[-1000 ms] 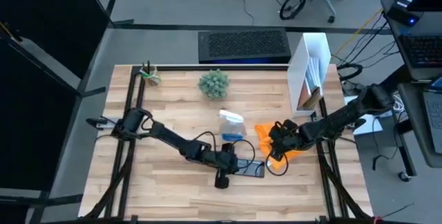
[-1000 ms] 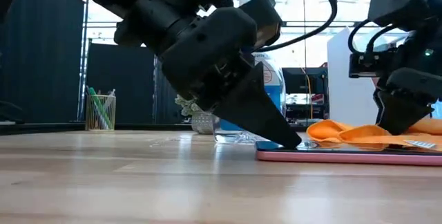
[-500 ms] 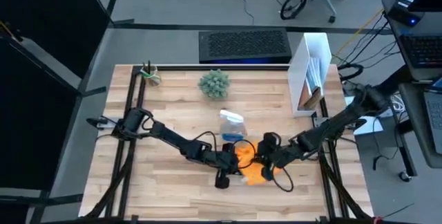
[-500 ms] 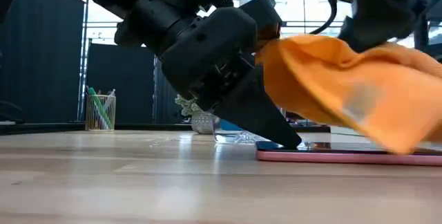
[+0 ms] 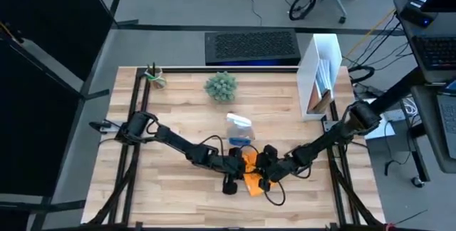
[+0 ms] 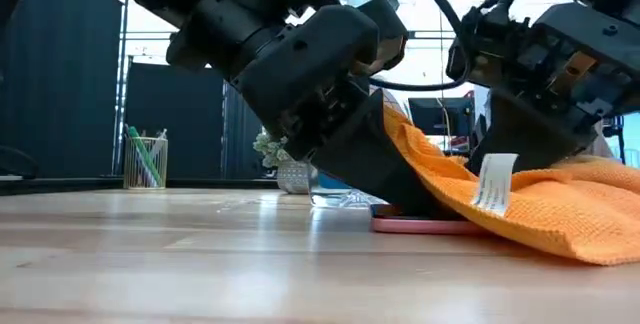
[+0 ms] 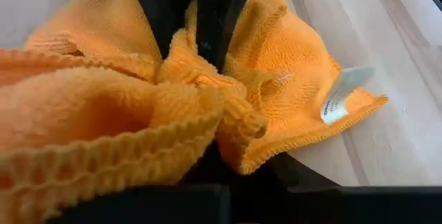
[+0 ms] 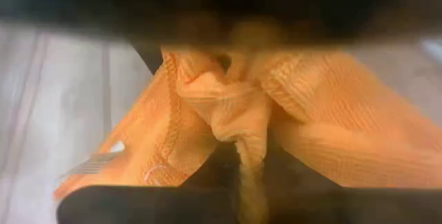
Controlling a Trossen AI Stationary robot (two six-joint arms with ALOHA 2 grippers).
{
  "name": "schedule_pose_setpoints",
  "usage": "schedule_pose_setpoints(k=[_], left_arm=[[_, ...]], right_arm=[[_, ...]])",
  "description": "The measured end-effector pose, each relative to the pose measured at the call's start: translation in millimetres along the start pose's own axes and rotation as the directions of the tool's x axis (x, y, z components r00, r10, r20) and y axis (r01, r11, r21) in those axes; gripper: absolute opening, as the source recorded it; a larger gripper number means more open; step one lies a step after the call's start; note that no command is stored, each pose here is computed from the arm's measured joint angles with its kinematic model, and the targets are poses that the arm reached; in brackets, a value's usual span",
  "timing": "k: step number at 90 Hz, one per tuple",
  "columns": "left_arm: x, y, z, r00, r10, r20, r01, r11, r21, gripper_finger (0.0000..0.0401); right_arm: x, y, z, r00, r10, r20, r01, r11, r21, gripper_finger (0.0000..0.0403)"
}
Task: Apply microfiber cloth
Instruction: Wipe the front of the cellphone with the yellow microfiber cloth
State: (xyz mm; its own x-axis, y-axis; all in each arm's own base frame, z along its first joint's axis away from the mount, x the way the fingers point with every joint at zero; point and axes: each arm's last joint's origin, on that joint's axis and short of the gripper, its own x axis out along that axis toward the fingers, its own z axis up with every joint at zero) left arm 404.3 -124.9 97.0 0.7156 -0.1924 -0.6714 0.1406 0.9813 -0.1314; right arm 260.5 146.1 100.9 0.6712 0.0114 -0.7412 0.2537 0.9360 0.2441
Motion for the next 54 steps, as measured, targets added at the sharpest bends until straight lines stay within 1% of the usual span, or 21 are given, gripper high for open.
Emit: schedule_pose_setpoints(k=[19, 33, 38, 43, 49, 54], left_arm=[[0.0, 1.3, -6.3, 1.0, 0.004, -0.012, -0.004, 1.0, 0.0, 0.0015], [0.0, 1.4, -6.6, 1.0, 0.004, -0.012, -0.004, 1.0, 0.001, 0.0015], [0.0, 1.4, -6.6, 1.0, 0.004, -0.011, -0.004, 1.0, 0.001, 0.0015], [0.0, 1.4, -6.6, 1.0, 0.004, -0.01, -0.004, 1.0, 0.001, 0.0015], [0.0, 1.4, -6.7, 1.0, 0.004, -0.01, -0.004, 1.0, 0.001, 0.0015], [0.0, 1.4, -6.5, 1.0, 0.004, -0.01, -0.004, 1.0, 0.001, 0.0015]], right_arm=[[-24.6, 4.7, -8.2, 0.993, 0.019, -0.113, -0.019, 1.0, 0.006, 0.0003], [-54.1, -1.8, -11.8, 0.977, -0.031, -0.211, 0.035, 0.999, 0.015, 0.0004], [-65.2, -5.5, -10.7, 0.973, -0.045, -0.227, 0.052, 0.998, 0.023, 0.0004], [-75.5, -6.6, -4.5, 0.981, -0.038, -0.189, 0.047, 0.998, 0.044, 0.0004], [-85.8, -5.0, 8.0, 0.998, -0.033, -0.055, 0.036, 0.998, 0.06, 0.0004], [-89.3, -3.0, 17.4, 0.996, -0.047, 0.074, 0.043, 0.998, 0.056, 0.0004]])
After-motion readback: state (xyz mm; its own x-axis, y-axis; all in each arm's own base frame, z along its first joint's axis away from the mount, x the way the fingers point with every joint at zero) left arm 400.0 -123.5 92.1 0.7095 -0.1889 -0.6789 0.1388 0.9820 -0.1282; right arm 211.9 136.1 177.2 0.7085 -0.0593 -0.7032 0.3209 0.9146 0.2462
